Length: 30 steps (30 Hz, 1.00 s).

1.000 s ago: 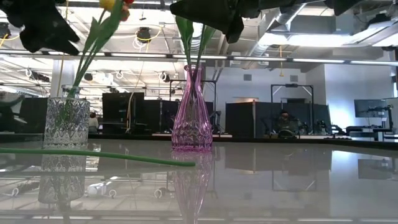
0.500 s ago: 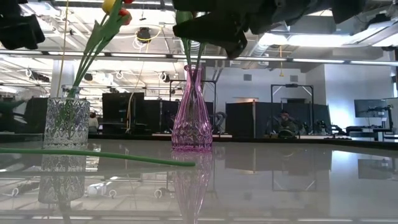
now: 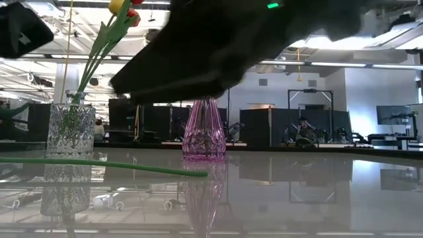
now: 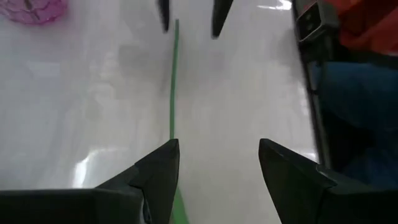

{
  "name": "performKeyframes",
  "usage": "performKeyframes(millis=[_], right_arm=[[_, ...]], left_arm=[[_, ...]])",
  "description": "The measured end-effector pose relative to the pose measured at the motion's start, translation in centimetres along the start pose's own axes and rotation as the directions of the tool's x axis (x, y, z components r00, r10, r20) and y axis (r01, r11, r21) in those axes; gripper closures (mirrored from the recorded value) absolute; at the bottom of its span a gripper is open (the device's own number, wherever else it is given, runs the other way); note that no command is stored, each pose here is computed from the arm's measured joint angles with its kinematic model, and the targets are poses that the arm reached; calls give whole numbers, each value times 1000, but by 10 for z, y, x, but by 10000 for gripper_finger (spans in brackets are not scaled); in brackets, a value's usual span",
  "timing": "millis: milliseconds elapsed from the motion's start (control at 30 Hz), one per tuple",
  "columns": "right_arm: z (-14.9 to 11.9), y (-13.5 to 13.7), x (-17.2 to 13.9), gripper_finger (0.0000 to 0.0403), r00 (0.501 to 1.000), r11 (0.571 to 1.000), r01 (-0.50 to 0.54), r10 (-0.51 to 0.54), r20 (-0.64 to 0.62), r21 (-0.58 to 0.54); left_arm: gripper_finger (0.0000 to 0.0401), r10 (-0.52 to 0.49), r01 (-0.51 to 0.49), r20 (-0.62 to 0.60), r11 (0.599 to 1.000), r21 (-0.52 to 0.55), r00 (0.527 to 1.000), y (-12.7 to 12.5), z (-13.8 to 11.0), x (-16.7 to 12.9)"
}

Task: Sort flowers into vase by color
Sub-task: Put the yellow flower into the transparent vase

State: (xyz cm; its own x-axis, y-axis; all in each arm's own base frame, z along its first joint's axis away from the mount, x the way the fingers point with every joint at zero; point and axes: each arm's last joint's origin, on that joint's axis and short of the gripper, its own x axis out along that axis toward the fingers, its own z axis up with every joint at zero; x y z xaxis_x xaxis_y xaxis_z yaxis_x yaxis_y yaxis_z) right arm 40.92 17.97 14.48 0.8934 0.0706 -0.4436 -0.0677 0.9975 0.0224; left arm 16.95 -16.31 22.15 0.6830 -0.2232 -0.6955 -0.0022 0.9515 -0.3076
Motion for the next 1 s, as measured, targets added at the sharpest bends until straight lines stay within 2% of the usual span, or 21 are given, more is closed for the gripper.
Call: performKeyframes(millis=[200,400,467,533,700,800,1000], right_arm=[[2,3,32,163,989,997,72,-75,-131,-24],[-11,3,53,169,971,992,124,-126,-202,-24],[-15,-1,56,189,960,988,156,-148,-238,11],[-20,-3,55,226,943,982,185,-165,-287,43],[-29,1,46,368,898,973,228,-203,-389,20],[-32,6,42,380,890,975,222,-209,-405,-14],[-22,9,21,380,885,983,159,-183,-428,-92]], left_arm=[[193,-5,4,4,999,45,1000,-7,-3,20],[193,-40,39,6,997,70,999,-10,-2,18],[193,-56,55,16,996,67,998,-11,-1,17],[193,-55,54,6,996,73,998,-11,-2,17],[193,-56,55,1,992,117,998,-12,-3,16],[193,-49,43,41,988,148,998,-11,1,11],[193,18,-57,211,981,184,977,-2,14,-16]])
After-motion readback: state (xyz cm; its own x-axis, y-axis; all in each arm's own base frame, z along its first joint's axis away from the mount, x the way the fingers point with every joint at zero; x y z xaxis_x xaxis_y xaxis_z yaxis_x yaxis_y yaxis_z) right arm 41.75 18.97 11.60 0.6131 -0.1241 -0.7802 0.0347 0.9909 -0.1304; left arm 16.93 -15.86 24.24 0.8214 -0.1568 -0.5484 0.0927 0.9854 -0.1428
